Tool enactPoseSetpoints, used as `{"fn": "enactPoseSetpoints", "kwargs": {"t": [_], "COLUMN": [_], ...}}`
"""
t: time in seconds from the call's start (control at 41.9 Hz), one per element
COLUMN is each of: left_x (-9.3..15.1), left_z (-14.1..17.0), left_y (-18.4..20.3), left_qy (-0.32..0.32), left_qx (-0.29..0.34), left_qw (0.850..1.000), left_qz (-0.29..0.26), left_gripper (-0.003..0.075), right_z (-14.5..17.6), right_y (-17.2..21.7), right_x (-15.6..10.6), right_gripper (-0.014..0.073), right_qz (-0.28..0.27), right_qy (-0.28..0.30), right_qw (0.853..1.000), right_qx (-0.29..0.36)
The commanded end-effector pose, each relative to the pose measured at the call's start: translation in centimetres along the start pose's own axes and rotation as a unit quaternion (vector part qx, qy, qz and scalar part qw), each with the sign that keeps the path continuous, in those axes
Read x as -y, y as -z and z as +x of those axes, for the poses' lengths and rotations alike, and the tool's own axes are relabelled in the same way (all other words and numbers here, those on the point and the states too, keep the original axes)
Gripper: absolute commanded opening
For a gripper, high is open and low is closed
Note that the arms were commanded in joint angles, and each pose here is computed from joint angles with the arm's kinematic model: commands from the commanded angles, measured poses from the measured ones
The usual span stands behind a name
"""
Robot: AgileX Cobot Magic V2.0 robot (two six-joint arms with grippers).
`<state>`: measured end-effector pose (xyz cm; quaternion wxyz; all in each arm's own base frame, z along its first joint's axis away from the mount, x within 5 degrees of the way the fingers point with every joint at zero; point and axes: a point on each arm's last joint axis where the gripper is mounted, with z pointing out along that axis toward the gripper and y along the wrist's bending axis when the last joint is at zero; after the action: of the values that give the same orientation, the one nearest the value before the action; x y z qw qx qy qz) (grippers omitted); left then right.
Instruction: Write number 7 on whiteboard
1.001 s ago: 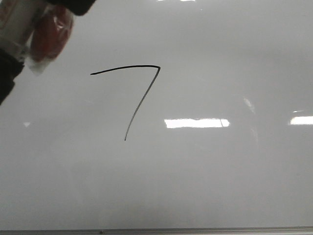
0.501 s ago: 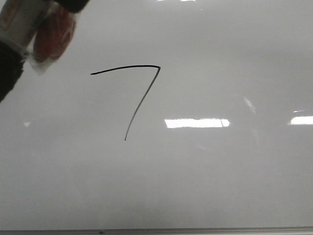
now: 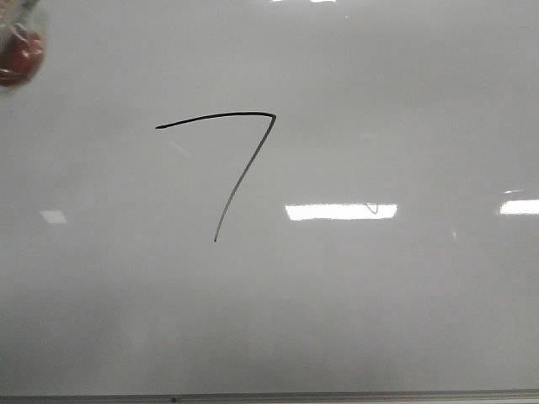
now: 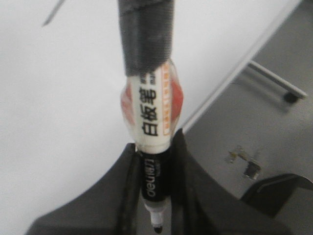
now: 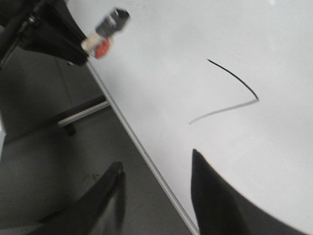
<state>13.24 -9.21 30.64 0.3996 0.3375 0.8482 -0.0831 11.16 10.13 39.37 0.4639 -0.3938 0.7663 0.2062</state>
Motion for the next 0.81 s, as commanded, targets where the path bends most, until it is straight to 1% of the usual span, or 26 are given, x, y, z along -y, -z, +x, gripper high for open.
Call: {"fn": "enactPoseSetpoints", "kwargs": {"t": [0.0,0.072,0.143,0.167,0.191,0.262,0.381,0.501,0.691,0.787], "left_x": [-2.9,-5.3,-7.4,-7.7,-8.2,-9.2,-10.5,-11.8,-14.3,-15.1], "left_z": [-0.7,0.1,0.9,1.0,1.1,1.5,1.9,2.0,2.1,2.5], "left_y": [0.7,1.1,1.7,1.9,2.1,2.4,1.9,-0.5,-5.5,-7.6], "left_qy": [0.056,0.103,0.145,0.152,0.161,0.179,0.198,0.203,0.199,0.199], "left_qx": [0.033,0.023,0.02,0.022,0.025,0.031,0.023,0.007,0.01,0.008], "left_qw": [0.995,0.985,0.971,0.968,0.963,0.954,0.945,0.946,0.949,0.951], "left_qz": [-0.079,-0.137,-0.19,-0.201,-0.213,-0.24,-0.258,-0.251,-0.243,-0.238], "left_gripper": [0.0006,0.0006,0.0006,0.0006,0.0006,0.0006,0.0006,0.0006,0.0006,0.0006], "right_z": [1.9,5.4,8.0,8.6,9.0,10.2,11.3,11.8,12.1,12.1], "right_y": [1.8,2.3,2.4,2.4,2.5,2.6,2.7,2.4,2.3,2.3], "right_x": [0.5,0.2,-0.3,-0.5,-0.6,-1.0,-1.4,-1.4,-1.4,-1.4], "right_gripper": [0.0226,0.0095,-0.0038,-0.0063,-0.0071,-0.006,-0.006,-0.006,-0.006,-0.006], "right_qz": [0.065,0.096,0.113,0.115,0.117,0.122,0.127,0.128,0.127,0.127], "right_qy": [-0.063,-0.094,-0.102,-0.103,-0.104,-0.103,-0.101,-0.101,-0.101,-0.101], "right_qw": [0.994,0.989,0.986,0.986,0.985,0.984,0.983,0.983,0.984,0.984], "right_qx": [0.061,0.063,0.063,0.064,0.066,0.073,0.086,0.083,0.079,0.078]}}
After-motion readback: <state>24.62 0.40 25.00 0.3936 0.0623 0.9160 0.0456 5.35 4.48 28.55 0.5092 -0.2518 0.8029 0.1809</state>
